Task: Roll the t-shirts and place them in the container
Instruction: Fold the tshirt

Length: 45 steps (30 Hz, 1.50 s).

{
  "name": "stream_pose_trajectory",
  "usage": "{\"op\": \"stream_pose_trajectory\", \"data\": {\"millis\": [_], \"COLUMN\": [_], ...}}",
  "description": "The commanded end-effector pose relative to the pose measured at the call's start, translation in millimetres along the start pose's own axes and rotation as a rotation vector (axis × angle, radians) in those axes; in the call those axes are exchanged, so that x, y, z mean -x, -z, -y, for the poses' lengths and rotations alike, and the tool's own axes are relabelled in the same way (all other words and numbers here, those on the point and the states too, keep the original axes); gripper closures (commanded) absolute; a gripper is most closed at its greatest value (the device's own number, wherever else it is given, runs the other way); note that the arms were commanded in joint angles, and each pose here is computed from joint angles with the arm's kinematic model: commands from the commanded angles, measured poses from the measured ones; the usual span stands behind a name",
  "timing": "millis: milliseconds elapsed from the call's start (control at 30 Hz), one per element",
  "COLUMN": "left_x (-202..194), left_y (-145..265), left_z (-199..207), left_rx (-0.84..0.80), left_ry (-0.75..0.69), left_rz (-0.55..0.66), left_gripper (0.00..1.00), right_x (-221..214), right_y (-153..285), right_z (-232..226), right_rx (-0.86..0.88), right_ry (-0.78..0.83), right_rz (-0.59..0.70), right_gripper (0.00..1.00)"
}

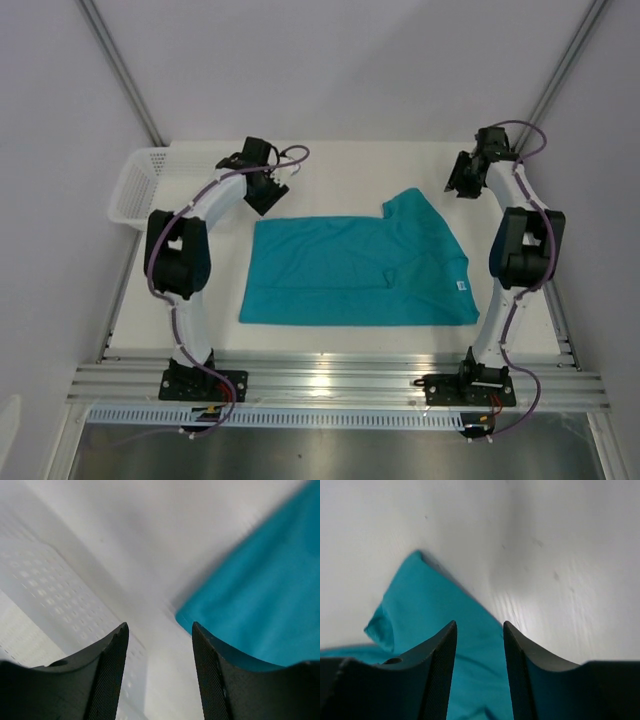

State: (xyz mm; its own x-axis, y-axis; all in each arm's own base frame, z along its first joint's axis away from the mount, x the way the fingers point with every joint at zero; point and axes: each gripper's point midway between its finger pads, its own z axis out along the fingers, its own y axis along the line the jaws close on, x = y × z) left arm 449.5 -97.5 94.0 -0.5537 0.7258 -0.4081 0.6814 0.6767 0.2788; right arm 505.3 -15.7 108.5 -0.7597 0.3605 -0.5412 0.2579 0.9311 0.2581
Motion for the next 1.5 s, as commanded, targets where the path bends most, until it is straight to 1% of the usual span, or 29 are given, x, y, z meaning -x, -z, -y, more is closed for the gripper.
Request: {"op": "stream_pose_trajectory", "data": {"millis": [0,33,67,100,133,167,200,233,300,333,367,400,533,600,733,767,833,900,967,1067,1167,1200,1267,1367,1400,1467], "left_x": [21.0,17.8,16.4,11.6,10.2,7.3,0.9,-0.4,-12.2,-13.0,-5.6,-12.0,-22.7,-26.8,-25.1,-21.1,-14.4,1.8,8.2,16.8,15.1,12.3,4.2,-9.6,-9.8,-16.7], "left_y": [-3.1,-10.2,-19.9,-25.1,-29.0,-35.7,-37.6,-40.2,-46.7,-47.2,-44.6,-50.0,-54.0,-56.3,-49.5,-47.2,-42.9,-32.1,-27.2,-20.7,-18.7,-20.9,-21.7,-28.8,-30.2,-35.1], "left_z": [-35.5,-32.4,-28.5,-25.9,-23.5,-21.1,-18.7,-15.8,-13.6,-12.9,-18.5,-15.7,-14.7,-7.1,-2.9,-3.7,5.8,5.8,1.0,-6.4,1.2,4.9,11.3,17.9,16.0,20.3], "left_rx": [0.152,0.138,0.114,0.104,0.089,0.074,0.06,0.041,0.018,-0.002,-0.005,-0.023,-0.052,-0.094,-0.128,-0.129,-0.185,-0.192,-0.169,-0.141,-0.177,-0.195,-0.224,-0.251,-0.244,-0.266], "left_ry": [0.208,0.218,0.225,0.23,0.233,0.236,0.24,0.243,0.255,0.26,0.26,0.259,0.151,0.127,0.071,0.065,0.052,0.048,0.05,0.063,0.06,0.056,0.051,0.043,0.042,0.04], "left_rz": [-0.03,-0.052,-0.073,-0.093,-0.102,-0.119,-0.144,-0.153,-0.208,-0.212,-0.195,-0.219,-0.285,-0.295,-0.261,-0.24,-0.184,-0.099,-0.071,-0.046,-0.045,-0.055,-0.088,-0.147,-0.153,-0.186], "left_gripper": [0.43,0.43,0.43,0.43,0.43,0.43,0.43,0.42,0.42,0.42,0.42,0.42,0.42,0.43,0.46,0.46,0.46,0.46,0.46,0.46,0.46,0.46,0.45,0.44,0.44,0.45], "right_x": [22.1,19.8,16.0,3.9,12.8,1.8,-1.2,4.6,-7.1,-10.3,-20.0,-24.7,-33.7,-39.7,-44.4,-41.5,-45.8,-44.0,-44.9,-45.9,-45.3,-46.2,-45.7,-43.0,-43.5,-41.6], "right_y": [-34.1,-44.7,-64.3,-78.4,-81.3,-99.4,-105.7,-108.3,-122.2,-124.8,-126.3,-128.3,-127.8,-126.5,-118.7,-114.7,-113.5,-110.6,-110.6,-110.8,-110.7,-110.9,-108.5,-104.0,-102.9,-99.1], "right_z": [-44.6,-49.1,-56.8,-54.4,-63.4,-61.7,-67.0,-72.8,-69.9,-69.4,-84.1,-83.2,-75.7,-73.6,-74.1,-76.5,-77.6,-78.2,-76.4,-78.0,-77.9,-78.6,-80.1,-80.4,-80.5,-82.4], "right_rx": [0.113,0.127,0.14,0.132,0.159,0.161,0.174,0.19,0.191,0.192,0.215,0.212,0.185,0.188,0.195,0.205,0.214,0.211,0.207,0.214,0.216,0.221,0.224,0.226,0.228,0.231], "right_ry": [0.066,0.068,0.068,0.062,0.058,0.042,0.026,0.027,0.021,0.019,0.038,0.037,0.04,0.04,0.046,0.049,0.049,0.055,0.053,0.054,0.052,0.05,0.053,0.056,0.056,0.058], "right_rz": [0.027,0.011,-0.011,-0.044,-0.03,-0.065,-0.076,-0.065,-0.104,-0.112,-0.128,-0.139,-0.155,-0.167,-0.173,-0.163,-0.173,-0.167,-0.167,-0.168,-0.167,-0.171,-0.17,-0.162,-0.163,-0.158], "right_gripper": [0.55,0.55,0.55,0.55,0.55,0.55,0.55,0.55,0.55,0.55,0.56,0.56,0.58,0.58,0.59,0.59,0.6,0.62,0.62,0.66,0.73,0.78,0.8,0.88,0.92,0.93]}}
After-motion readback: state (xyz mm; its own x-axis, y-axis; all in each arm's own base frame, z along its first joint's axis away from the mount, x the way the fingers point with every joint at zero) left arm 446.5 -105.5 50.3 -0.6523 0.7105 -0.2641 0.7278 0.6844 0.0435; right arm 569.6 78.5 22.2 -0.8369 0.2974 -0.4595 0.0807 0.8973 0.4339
